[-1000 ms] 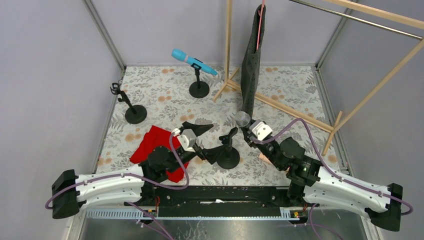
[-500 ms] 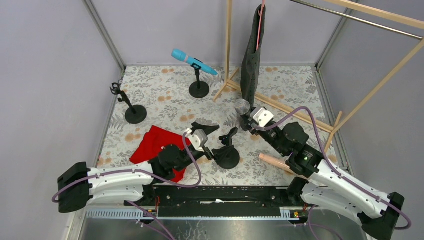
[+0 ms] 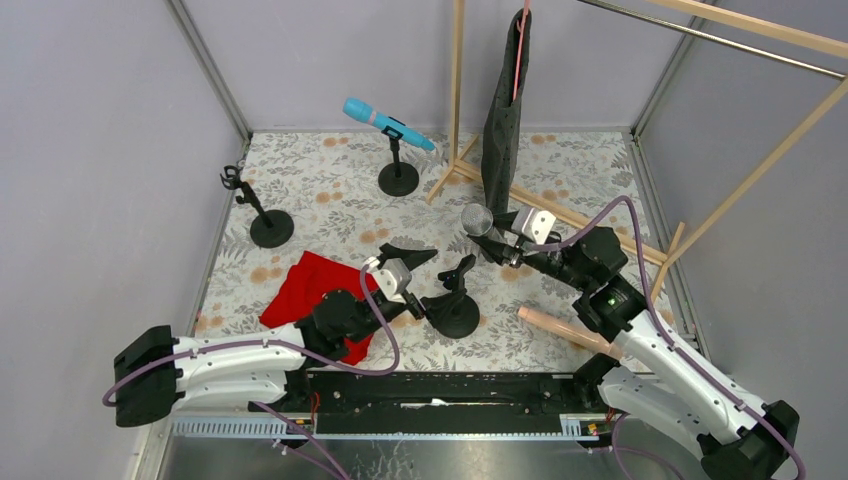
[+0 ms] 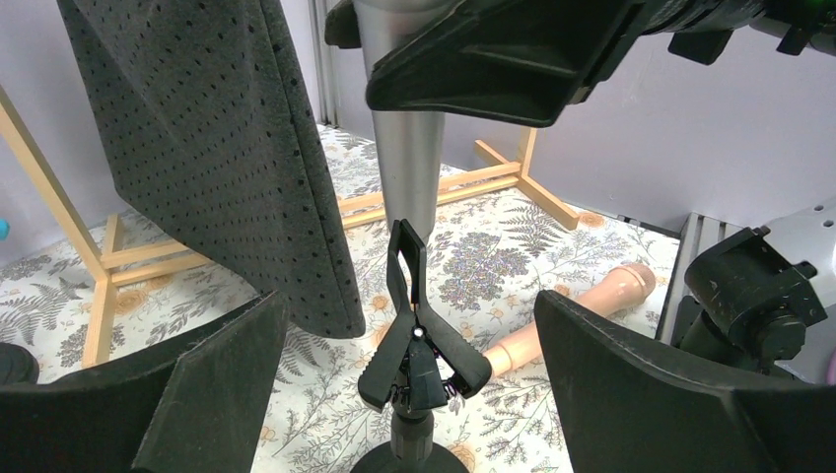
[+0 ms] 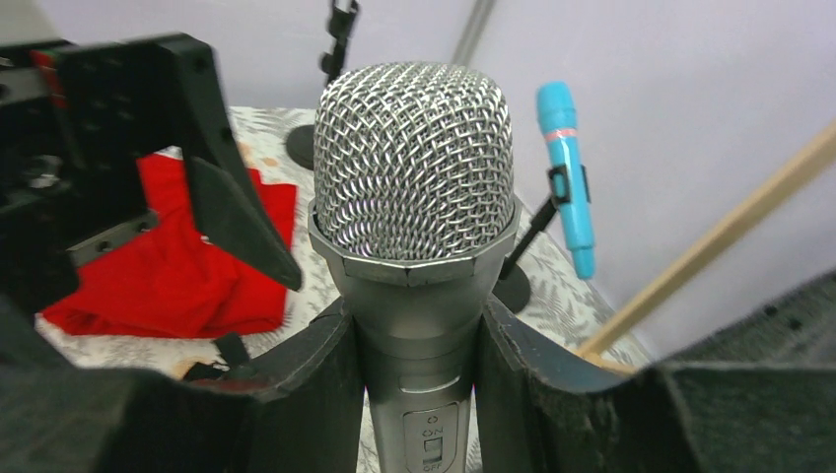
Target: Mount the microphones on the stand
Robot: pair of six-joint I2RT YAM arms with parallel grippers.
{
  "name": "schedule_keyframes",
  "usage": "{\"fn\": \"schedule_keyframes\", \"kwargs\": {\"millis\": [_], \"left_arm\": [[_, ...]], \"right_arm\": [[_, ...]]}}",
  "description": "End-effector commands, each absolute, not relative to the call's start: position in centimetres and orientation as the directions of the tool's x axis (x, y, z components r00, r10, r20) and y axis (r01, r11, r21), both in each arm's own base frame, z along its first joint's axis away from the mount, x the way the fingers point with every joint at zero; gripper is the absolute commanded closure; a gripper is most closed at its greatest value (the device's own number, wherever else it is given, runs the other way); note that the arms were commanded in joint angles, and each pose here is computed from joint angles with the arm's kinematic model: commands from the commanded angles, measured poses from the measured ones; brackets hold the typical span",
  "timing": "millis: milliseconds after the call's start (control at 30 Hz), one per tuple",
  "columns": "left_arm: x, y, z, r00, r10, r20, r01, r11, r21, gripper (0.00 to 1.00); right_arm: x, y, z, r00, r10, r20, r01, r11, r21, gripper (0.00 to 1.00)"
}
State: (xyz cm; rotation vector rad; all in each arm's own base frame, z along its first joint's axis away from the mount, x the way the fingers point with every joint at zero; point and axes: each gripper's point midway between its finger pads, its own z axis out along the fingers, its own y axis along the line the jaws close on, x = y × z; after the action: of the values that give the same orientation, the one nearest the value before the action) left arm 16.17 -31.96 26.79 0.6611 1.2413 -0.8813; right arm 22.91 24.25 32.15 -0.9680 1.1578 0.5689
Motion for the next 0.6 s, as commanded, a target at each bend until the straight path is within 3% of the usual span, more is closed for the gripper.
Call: {"fn": "schedule_keyframes", "kwargs": {"millis": [0,400,567], "left_arm": [[16.4,-31.8,27.3,0.1,-0.24,-0.966,0.845,0.533,-0.045,0.01],[16.5,-32.7,25.8,0.056,-0.227,-0.972,0.848,0.525,-0.074,0.02],[17.1,-33.2,25.1,0.032,-0.208,-0.978,0.834,0.544,-0.089,0.11]], "right_arm": [[19.7,25.2,36.7,0.449,0.051,-0.892,-0.831,0.39,-0.396,1.0],[18.0,25.3,36.4,0.475,0.068,-0.878,-0.843,0.321,-0.431,1.0],[17.3,25.4,35.9,0.474,0.071,-0.877,-0.851,0.292,-0.436,1.0]]}}
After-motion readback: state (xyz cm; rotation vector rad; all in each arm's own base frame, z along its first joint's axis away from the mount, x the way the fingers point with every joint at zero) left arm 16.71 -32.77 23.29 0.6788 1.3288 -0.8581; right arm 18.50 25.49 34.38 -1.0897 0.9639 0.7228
